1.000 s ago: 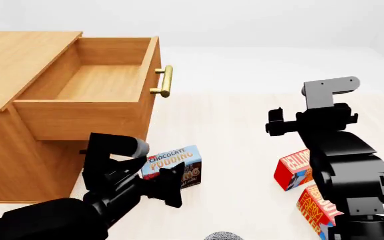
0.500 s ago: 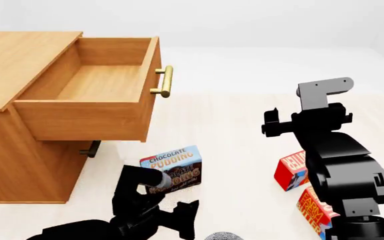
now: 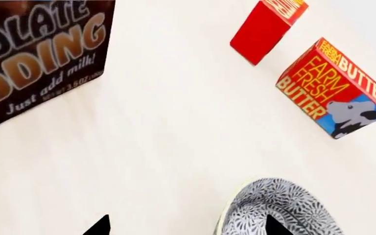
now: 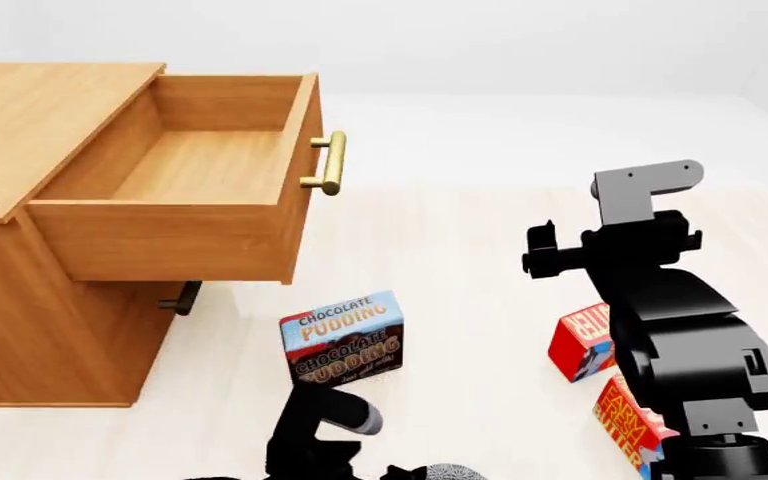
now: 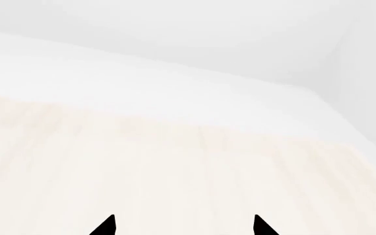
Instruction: Put the bowl in the top drawer of the cabinet.
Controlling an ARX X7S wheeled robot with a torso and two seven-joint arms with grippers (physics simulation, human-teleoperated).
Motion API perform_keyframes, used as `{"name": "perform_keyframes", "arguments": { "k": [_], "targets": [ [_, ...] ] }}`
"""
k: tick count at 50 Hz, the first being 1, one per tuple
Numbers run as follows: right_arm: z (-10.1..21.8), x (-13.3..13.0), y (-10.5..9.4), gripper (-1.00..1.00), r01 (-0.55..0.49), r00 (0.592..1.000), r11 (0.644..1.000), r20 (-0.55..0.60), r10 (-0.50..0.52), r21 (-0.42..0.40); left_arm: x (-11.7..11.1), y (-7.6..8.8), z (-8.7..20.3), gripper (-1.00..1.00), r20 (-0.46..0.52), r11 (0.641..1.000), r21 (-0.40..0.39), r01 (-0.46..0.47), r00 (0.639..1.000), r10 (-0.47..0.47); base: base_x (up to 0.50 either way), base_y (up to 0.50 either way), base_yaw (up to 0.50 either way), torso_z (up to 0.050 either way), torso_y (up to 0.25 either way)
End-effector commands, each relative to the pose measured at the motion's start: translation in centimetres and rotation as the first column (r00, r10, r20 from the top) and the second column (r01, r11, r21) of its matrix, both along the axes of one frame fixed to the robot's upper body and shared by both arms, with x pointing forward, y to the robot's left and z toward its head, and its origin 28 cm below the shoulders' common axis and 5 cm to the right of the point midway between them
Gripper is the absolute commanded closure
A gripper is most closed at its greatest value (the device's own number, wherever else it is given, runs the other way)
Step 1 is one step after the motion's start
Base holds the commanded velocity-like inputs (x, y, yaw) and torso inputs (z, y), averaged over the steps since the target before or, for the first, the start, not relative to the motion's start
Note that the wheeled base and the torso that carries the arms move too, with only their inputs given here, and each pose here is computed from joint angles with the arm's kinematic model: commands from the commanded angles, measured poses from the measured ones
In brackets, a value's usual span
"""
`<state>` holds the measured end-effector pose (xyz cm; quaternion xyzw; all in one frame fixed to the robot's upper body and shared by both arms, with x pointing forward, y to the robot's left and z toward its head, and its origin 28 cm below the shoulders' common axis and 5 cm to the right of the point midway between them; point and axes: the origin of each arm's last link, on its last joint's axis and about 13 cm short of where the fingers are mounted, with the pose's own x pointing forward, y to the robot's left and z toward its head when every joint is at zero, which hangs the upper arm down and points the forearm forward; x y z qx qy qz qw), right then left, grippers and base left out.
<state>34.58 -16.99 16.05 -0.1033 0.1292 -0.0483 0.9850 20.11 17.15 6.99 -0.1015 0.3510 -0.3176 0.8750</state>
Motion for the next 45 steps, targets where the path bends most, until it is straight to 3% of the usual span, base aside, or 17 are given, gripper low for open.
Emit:
{"name": "perform_keyframes", "arguments": {
  "k": [1, 26, 45],
  "targets": [
    [-0.2, 0.0, -0.1, -1.0, -0.003, 1.0, 1.0, -0.005, 0.003, 0.003, -0.5, -0.7, -1.3, -1.0, -0.03, 0.999, 0.019, 0.048, 0.998, -0.047, 0.0, 0.0, 0.0, 0.0, 0.0],
    [-0.4, 0.0, -0.3, -1.0, -0.002, 1.0, 1.0, -0.008, 0.002, 0.001, 0.0, -2.1, -3.2, -1.0, -0.09, 0.995, 0.088, 0.053, 0.995, -0.045, 0.0, 0.0, 0.0, 0.0, 0.0],
    [-0.8, 0.0, -0.4, -1.0, -0.005, 1.0, 1.0, -0.013, 0.005, 0.005, -0.4, -3.4, -6.3, -1.0, -0.147, 0.982, 0.168, 0.091, 0.987, -0.066, 0.0, 0.0, -0.01, 0.0, 0.0]
  ]
}}
